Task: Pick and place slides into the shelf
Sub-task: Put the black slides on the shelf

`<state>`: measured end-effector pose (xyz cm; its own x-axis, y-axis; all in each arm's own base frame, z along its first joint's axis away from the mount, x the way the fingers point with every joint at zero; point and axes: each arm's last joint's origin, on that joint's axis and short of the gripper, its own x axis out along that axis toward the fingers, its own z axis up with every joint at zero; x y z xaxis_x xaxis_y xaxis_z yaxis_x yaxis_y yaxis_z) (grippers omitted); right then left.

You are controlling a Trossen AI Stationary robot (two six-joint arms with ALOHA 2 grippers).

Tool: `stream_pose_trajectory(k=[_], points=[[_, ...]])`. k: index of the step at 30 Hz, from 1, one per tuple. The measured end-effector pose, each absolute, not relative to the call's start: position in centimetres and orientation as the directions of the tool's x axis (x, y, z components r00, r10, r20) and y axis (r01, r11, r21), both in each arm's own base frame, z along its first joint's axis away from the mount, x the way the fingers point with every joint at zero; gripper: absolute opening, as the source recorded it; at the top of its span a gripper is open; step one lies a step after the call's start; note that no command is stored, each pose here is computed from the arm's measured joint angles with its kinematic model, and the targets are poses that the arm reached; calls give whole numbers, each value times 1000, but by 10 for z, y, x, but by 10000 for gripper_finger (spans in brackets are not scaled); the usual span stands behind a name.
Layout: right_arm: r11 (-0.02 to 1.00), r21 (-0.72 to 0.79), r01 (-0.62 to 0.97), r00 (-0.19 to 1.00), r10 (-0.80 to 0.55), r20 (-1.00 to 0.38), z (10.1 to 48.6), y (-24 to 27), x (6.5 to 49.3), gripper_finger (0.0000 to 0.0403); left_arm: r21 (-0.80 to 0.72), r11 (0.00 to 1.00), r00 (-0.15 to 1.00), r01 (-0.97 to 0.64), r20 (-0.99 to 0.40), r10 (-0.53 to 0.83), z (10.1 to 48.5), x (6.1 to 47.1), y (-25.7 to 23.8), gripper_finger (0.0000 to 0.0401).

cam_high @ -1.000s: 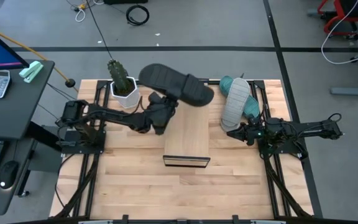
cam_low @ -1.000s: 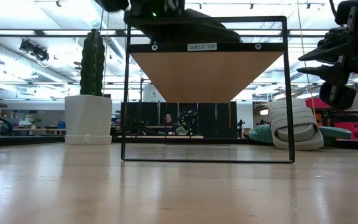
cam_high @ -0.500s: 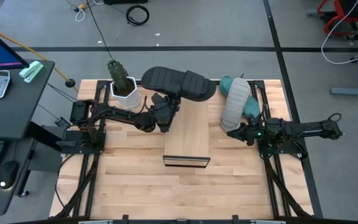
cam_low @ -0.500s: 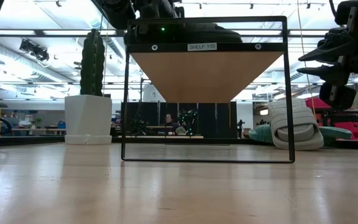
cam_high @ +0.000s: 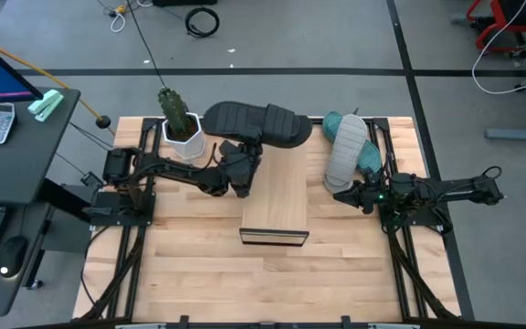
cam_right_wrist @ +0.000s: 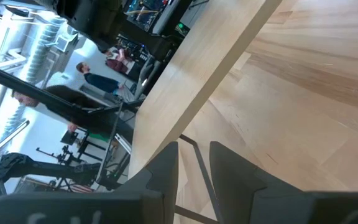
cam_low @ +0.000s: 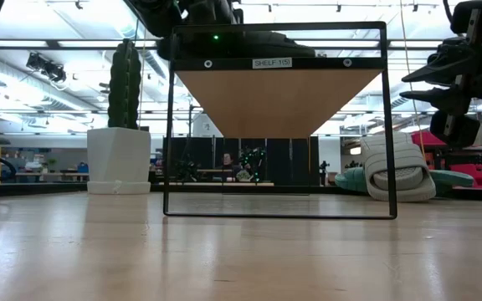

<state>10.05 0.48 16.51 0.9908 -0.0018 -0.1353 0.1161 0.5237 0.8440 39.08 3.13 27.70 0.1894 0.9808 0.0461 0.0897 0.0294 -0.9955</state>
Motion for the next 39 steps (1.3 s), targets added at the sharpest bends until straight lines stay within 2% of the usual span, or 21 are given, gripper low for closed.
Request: stream_pose_trajectory(k=[4,9,13,22,30,39], points=[[524,844,116,991,-2,-135,165,5,100,98,-998,21,135,62,29,990,276,389,27,250],[525,843,116,991,-2,-135,165,5,100,98,-999,22,131,37,26,991,275,389,27,245],[531,839,115,991,0,-136,165,5,100,98,-999,29,118,-44,24,993,274,389,31,248],[533,838,113,991,5,-137,165,5,100,98,-999,31,122,-26,28,992,268,394,41,242],[524,844,116,990,9,-141,165,5,101,98,-998,21,125,68,29,992,260,419,43,239],[515,850,110,990,21,-141,165,5,101,98,-999,28,118,32,31,993,268,426,57,237]])
